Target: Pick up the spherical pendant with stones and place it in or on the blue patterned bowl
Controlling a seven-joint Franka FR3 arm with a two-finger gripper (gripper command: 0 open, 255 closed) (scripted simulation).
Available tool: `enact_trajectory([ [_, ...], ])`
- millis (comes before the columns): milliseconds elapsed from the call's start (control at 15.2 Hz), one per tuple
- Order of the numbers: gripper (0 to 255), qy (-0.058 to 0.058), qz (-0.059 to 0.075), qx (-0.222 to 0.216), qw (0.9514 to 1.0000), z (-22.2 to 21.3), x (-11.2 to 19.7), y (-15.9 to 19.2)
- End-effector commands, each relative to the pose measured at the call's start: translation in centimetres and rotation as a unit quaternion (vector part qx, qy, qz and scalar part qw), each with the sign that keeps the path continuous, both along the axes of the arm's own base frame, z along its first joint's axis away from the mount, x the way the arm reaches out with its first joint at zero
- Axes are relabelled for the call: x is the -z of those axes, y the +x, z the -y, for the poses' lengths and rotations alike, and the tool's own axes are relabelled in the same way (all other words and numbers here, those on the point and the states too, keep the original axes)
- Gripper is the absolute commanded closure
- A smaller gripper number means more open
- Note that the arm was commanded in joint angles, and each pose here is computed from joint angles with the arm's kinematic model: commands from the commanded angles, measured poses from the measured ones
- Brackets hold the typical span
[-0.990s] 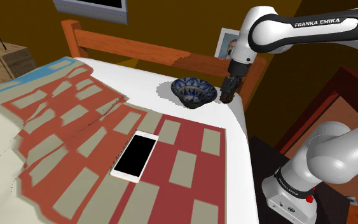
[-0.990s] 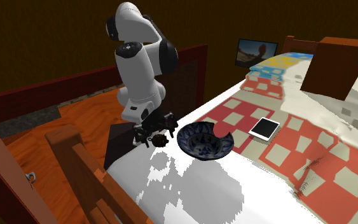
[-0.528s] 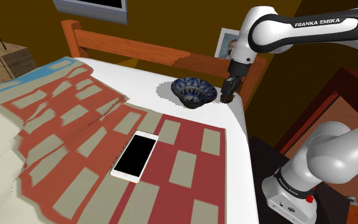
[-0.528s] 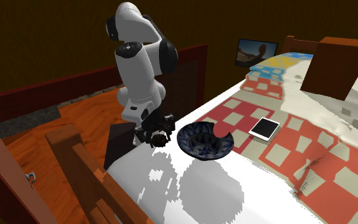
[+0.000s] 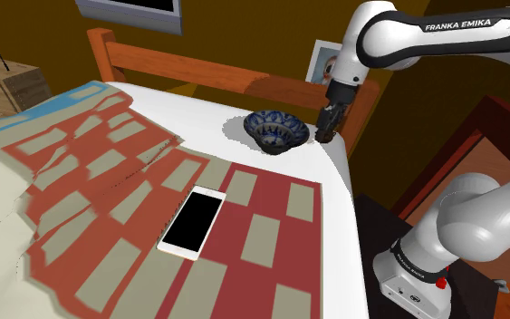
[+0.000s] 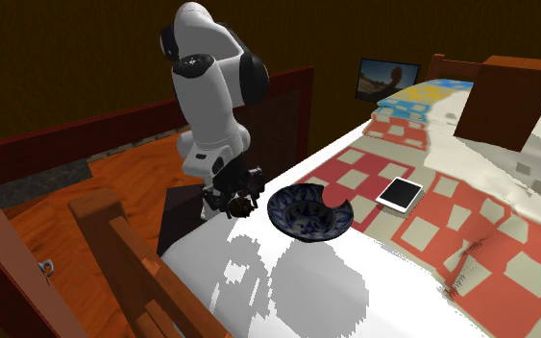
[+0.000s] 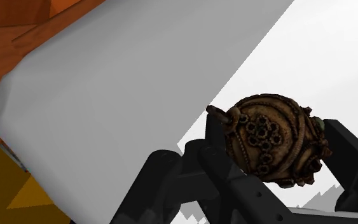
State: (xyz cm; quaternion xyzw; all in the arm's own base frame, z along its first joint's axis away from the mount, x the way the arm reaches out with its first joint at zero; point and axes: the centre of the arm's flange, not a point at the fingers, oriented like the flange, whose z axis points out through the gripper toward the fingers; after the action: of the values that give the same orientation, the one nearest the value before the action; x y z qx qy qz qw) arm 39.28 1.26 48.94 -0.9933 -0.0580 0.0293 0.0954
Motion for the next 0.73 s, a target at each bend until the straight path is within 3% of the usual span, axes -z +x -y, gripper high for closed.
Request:
enact_trajectory([
  [0, 255, 0.000, 0.000, 0.000, 1.0000, 0.0, -1.2, -0.1],
  [660, 255, 0.000, 0.000, 0.000, 1.0000, 0.0, -6.4, -0.1],
])
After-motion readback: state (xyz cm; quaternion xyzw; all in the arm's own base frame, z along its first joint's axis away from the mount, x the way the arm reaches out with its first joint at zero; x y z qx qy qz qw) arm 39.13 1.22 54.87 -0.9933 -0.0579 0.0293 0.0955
